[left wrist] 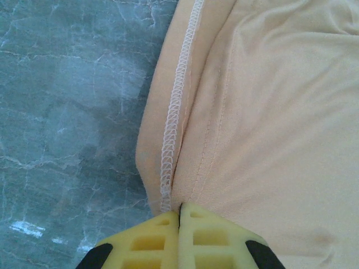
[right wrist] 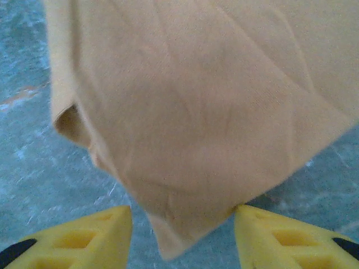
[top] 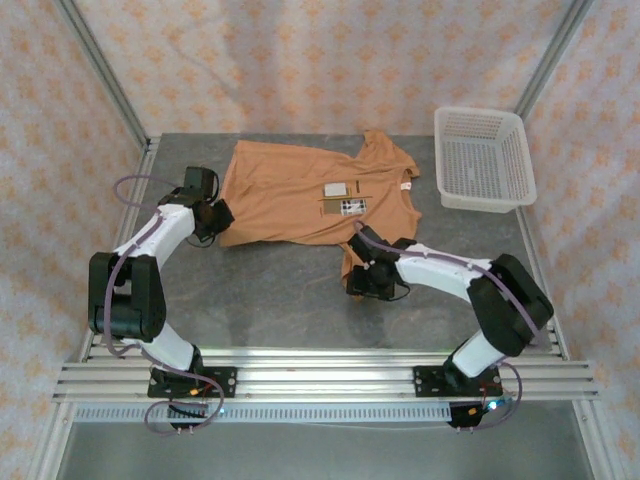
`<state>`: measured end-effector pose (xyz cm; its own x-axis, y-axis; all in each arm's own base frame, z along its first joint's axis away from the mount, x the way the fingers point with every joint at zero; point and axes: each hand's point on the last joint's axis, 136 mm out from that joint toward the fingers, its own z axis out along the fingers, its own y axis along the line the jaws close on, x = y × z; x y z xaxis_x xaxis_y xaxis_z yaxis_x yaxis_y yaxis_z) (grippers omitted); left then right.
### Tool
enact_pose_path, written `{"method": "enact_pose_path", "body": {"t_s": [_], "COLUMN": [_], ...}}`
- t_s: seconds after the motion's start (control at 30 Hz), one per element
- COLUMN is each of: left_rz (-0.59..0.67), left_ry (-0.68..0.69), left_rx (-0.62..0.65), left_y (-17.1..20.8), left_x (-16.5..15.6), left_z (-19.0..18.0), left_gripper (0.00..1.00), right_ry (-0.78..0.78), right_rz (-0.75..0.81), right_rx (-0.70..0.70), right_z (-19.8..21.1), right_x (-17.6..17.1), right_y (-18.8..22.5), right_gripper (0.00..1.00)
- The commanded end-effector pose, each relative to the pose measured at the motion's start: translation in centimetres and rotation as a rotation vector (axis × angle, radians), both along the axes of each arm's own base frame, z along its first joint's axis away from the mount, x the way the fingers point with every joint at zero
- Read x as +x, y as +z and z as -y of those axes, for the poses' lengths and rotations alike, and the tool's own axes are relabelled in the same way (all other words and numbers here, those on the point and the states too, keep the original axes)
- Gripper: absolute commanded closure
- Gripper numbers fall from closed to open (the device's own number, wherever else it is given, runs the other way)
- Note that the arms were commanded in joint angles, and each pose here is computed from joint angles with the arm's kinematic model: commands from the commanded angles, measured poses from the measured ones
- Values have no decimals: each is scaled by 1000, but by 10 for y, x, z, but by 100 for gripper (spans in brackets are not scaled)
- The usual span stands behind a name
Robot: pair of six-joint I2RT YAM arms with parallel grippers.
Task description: Fold the inside-out t-shirt
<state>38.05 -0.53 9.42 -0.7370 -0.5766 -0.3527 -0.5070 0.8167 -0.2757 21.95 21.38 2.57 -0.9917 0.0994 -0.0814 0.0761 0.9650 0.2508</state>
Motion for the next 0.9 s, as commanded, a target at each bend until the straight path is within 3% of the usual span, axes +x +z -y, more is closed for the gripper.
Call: {"method": "enact_pose_path", "body": {"t_s": [0.0,0.07,0.17,0.4,0.53,0.8,0.87], "left_rz": [7,8,11,39,25,-70,-83], "left_ry": [25,24,4,-7,-29,-65,-72], "left_rx": [45,46,62,37,-5,-52,-50], "left_y": [16,19,27,42,25,-39,-46], "left_x": [-5,-5,-6,-3,-4,-14,-14], "left_z": [-12,-12,-13,-8,4,32,34], "left_gripper": [100,100,100,100,100,100,92], "right_ry": [-16,-10,0,-61,-93,-82,-83], "right_rz": [15,4,49,276,351,321,312], "right_rx": [-22,-30,-75,-195,-174,-136,-139], "right_z": [-6,-6,3,64,78,71,72], "right_x": [13,13,19,55,65,62,60], "right_y": [-12,-16,1,97,132,125,121], "right_gripper": [56,78,100,100,100,100,100]}}
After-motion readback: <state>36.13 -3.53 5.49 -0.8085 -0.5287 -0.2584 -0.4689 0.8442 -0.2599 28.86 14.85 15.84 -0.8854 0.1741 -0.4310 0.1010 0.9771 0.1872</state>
